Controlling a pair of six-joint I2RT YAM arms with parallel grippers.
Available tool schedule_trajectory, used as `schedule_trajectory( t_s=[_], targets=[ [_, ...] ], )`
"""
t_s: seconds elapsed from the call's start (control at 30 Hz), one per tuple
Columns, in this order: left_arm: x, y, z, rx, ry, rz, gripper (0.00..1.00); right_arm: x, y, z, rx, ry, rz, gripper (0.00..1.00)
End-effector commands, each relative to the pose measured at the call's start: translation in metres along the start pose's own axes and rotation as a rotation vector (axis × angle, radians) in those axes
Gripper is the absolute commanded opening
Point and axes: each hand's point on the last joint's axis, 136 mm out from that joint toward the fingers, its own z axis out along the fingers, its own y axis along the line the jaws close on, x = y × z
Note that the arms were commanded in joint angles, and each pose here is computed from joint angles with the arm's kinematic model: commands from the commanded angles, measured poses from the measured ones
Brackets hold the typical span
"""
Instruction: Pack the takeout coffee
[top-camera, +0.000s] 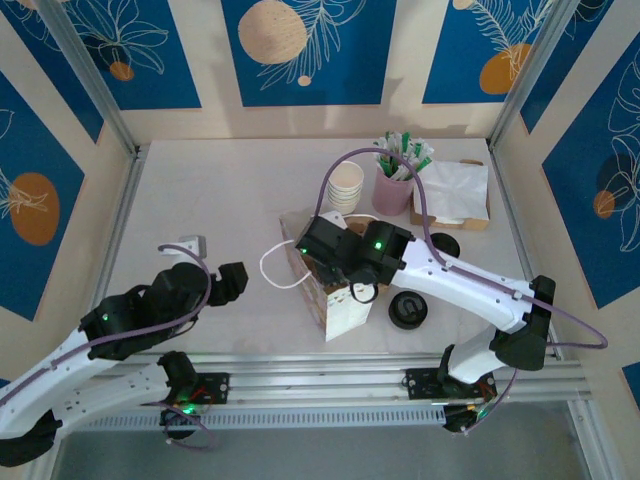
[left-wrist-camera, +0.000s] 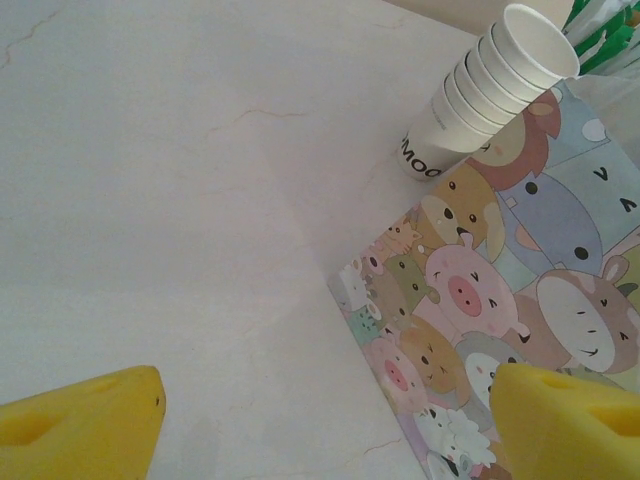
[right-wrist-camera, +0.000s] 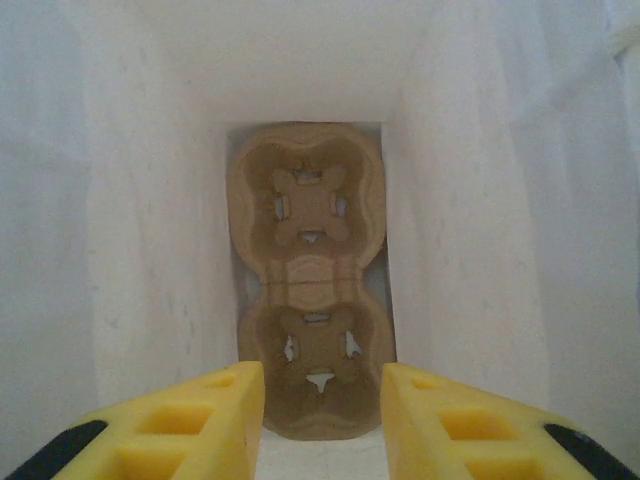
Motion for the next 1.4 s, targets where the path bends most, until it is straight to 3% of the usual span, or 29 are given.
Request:
schedule_trajectory(
  t_s=[0.0, 0.1, 0.8, 1.03, 1.37],
  targets=[
    [-0.008, 0.006, -0.012, -0.022, -0.012, 0.016, 0.83, 0.0, 0.0, -0.003, -0.017, 0.022, 0.007, 0.35],
    [-0.013, 0.009, -0.018, -0.032, -0.023, 0.028, 0.82, -0.003, 0.002, -0.001, -0.033, 0.027, 0.006, 0.27],
    [-0.009, 0.005, -0.013, -0.031, 0.002, 0.038, 0.7, -0.008, 0.005, 0.055, -0.028, 0.124, -0.064, 0.2],
    [-0.007, 0.006, -0.011, -0.04, 0.003, 0.032, 0.6, -0.005, 0.01, 0.071, -0.043, 0.124, -0.122, 0.14],
    [-0.004, 0.004, -0.007, -0.034, 0.009, 0.02, 0.57, 0.004, 0.008, 0.084, -0.021, 0.158, -0.11, 0.07]
  ],
)
